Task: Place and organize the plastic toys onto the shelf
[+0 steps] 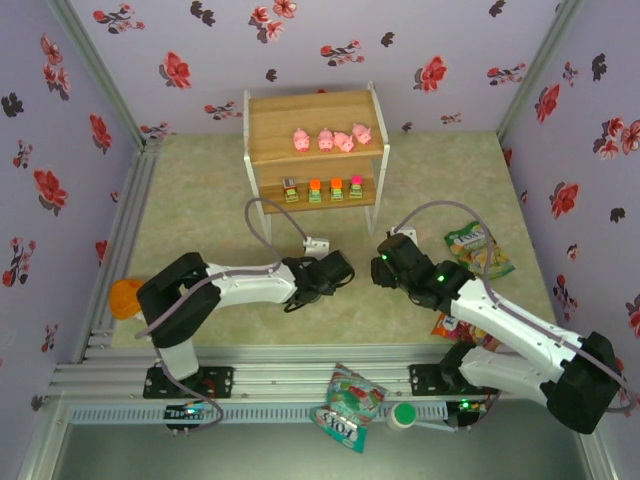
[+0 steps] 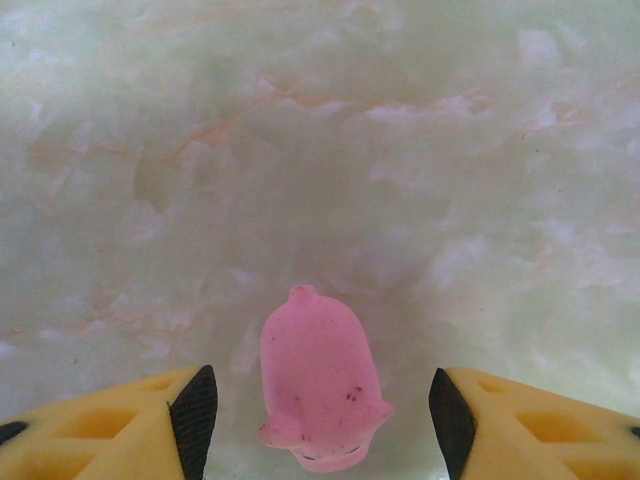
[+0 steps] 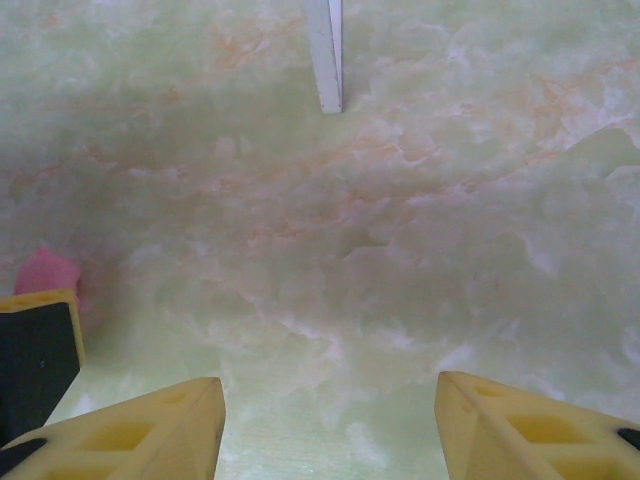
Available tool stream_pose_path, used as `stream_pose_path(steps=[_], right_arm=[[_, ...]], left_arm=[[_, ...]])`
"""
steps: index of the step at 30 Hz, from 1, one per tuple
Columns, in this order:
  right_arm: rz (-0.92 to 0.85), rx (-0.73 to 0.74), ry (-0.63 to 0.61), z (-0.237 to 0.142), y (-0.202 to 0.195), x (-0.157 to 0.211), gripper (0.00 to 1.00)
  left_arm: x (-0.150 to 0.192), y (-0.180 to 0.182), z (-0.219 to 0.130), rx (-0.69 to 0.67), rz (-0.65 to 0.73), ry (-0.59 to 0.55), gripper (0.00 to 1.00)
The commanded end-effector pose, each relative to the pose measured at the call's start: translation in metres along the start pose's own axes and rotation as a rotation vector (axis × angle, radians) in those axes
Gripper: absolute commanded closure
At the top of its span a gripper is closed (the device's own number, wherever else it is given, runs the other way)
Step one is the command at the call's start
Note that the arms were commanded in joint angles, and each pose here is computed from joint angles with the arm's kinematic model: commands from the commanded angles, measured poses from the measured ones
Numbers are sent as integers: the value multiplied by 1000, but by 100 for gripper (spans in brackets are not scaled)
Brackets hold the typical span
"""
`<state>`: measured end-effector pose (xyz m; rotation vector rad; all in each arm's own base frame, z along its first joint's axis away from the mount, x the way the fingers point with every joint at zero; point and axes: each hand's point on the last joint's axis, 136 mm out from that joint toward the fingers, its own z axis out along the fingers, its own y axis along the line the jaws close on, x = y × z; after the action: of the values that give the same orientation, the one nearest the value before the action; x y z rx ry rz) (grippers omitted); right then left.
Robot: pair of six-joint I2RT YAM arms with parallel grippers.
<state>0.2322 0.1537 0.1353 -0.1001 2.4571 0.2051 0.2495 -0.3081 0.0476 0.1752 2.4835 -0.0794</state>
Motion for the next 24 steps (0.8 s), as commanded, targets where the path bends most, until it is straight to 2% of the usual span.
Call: stream_pose_path(steps=[1, 24], right_arm=[[27, -8, -4, 1, -2, 1, 41], [34, -11, -1, 2, -2, 0, 50]], left_arm=[[0, 1, 1, -30, -11, -7, 38], [5, -1, 10, -31, -10, 20, 44]])
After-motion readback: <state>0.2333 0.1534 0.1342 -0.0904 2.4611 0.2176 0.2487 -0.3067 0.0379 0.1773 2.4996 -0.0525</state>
